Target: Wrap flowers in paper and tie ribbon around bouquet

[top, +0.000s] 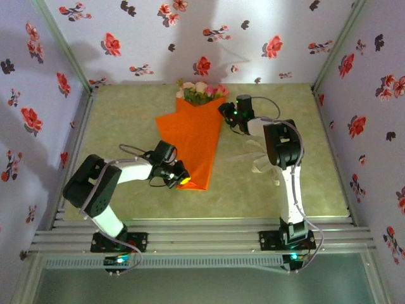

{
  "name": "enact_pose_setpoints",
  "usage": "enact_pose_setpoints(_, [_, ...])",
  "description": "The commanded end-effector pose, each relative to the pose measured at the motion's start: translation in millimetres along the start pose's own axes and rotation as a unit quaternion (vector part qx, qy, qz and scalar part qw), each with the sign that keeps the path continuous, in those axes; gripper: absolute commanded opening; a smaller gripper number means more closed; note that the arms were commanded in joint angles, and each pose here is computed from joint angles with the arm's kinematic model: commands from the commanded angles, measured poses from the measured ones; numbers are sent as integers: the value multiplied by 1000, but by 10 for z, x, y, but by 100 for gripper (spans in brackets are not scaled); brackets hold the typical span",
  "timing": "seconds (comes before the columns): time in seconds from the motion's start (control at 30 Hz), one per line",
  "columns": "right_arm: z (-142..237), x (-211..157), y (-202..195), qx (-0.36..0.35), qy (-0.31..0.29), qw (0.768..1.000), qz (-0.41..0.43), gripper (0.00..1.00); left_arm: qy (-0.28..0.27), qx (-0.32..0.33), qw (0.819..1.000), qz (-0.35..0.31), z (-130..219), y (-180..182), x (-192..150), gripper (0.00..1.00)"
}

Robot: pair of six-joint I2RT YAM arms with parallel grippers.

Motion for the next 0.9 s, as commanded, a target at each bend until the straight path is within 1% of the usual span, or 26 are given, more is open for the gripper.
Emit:
enact_pose_setpoints(0.0, [-89, 111, -11, -2, -16, 1000, -4, 40, 19, 185, 980, 67, -138, 745, -170, 0])
enact_pose_setpoints(0.03, [-109, 128, -7, -2, -17, 1000, -5, 39, 18, 184, 981, 66, -139, 739, -168, 0])
enact_pose_setpoints(0.07, [-135, 141, 6, -2, -16, 1000, -5, 29, 19, 185, 980, 66, -140, 746, -172, 0])
enact_pose_setpoints(0.1, [-154, 158, 5, -3, -16, 1000, -6, 9, 20, 184, 980, 67, -142, 747, -172, 0])
enact_pose_setpoints(0.13, [-162, 168, 6, -5, -17, 1000, -7, 0, 20, 185, 980, 67, -142, 746, -173, 0])
enact_pose_setpoints(0.23, [-136, 177, 47, -2, -18, 1000, -5, 0, 20, 185, 980, 68, -144, 749, -170, 0])
enact_pose_setpoints(0.27, [-108, 165, 72, 1, -13, 1000, -4, 19, 20, 185, 980, 68, -146, 752, -173, 0])
enact_pose_setpoints(0.3, [-58, 145, 93, 2, -8, 1000, -5, 42, 20, 184, 980, 68, -152, 757, -174, 0])
enact_pose_setpoints(0.33, [-1, 108, 103, -1, -5, 1000, -7, 56, 21, 184, 980, 70, -155, 760, -174, 0])
enact_pose_setpoints(0.37, [83, 45, 106, -8, 1, 1000, -8, 65, 20, 183, 980, 71, -160, 764, -172, 0])
enact_pose_setpoints(0.43, [253, -148, 94, -22, 21, 999, -10, 69, 19, 182, 981, 71, -169, 772, -178, 0])
enact_pose_setpoints(0.57, [623, -749, -71, -58, 69, 996, -4, 70, 19, 179, 981, 70, -182, 778, -167, 0])
enact_pose_setpoints(0.7, [882, -1325, -307, -80, 108, 991, -11, 69, 20, 179, 981, 69, -189, 797, -169, 0])
enact_pose_setpoints(0.8, [1038, -1631, -403, -86, 125, 988, -11, 67, 20, 179, 981, 67, -187, 810, -174, 0])
enact_pose_setpoints(0.87, [1113, -1786, -415, -82, 134, 988, -11, 64, 20, 179, 981, 66, -186, 820, -181, 0])
Point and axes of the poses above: each hand's point on the last joint's axis, 136 mm out from that joint toward the fingers, its own z axis back along the fingers, its own y axis along the line the jaws close on, x = y × z, the point moved 9 cm from there along z, back along the fingers, and after that the axes turned 5 degrees about -z, right-handed, at the moved point
